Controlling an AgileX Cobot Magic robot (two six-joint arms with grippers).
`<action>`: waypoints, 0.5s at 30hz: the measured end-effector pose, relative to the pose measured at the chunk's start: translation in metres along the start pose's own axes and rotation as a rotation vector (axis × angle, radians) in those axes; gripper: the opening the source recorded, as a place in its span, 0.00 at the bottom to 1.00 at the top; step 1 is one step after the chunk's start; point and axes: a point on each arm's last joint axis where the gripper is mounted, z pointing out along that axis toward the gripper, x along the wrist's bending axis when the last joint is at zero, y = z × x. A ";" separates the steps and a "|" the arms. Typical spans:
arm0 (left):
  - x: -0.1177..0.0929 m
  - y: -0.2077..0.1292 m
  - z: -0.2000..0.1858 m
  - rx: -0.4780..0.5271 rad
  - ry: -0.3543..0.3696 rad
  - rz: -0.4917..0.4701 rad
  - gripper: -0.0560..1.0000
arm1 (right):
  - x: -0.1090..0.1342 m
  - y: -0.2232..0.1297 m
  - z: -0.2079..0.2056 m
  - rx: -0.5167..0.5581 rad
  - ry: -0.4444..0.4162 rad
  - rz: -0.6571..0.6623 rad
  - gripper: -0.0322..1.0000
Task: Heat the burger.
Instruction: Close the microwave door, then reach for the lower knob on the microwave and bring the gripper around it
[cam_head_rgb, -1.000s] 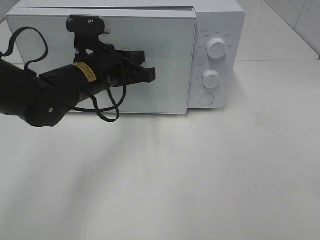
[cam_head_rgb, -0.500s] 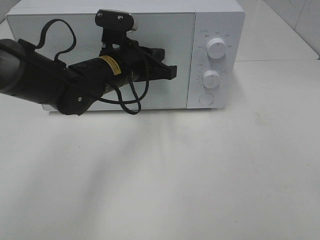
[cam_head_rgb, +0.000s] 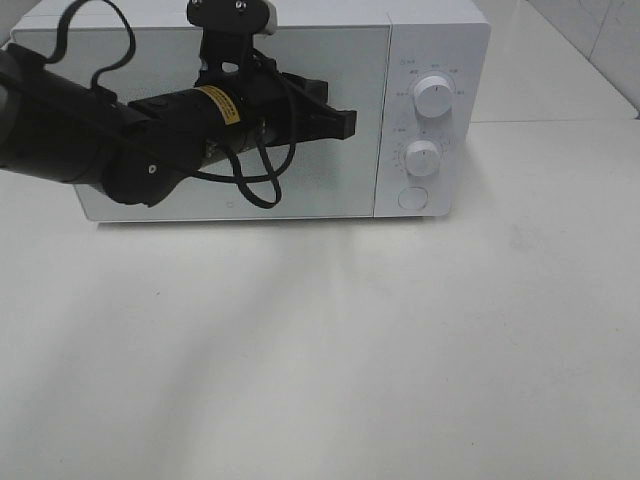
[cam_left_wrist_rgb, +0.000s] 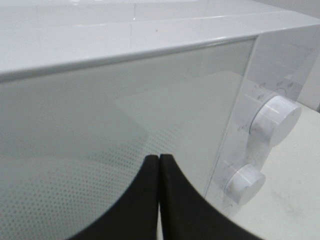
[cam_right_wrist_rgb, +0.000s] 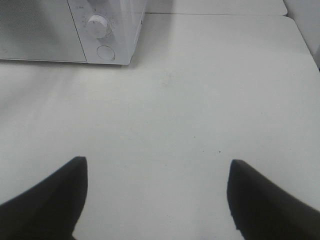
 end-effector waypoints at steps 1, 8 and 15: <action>-0.003 -0.001 -0.003 0.037 0.000 -0.001 0.05 | 0.000 0.000 0.000 0.000 0.000 0.000 0.76; -0.026 -0.009 -0.027 0.337 -0.011 0.024 0.60 | 0.000 0.000 0.000 0.000 0.000 0.000 0.76; -0.029 -0.012 -0.047 0.559 0.014 0.037 0.96 | 0.000 0.000 0.000 0.000 0.000 0.000 0.76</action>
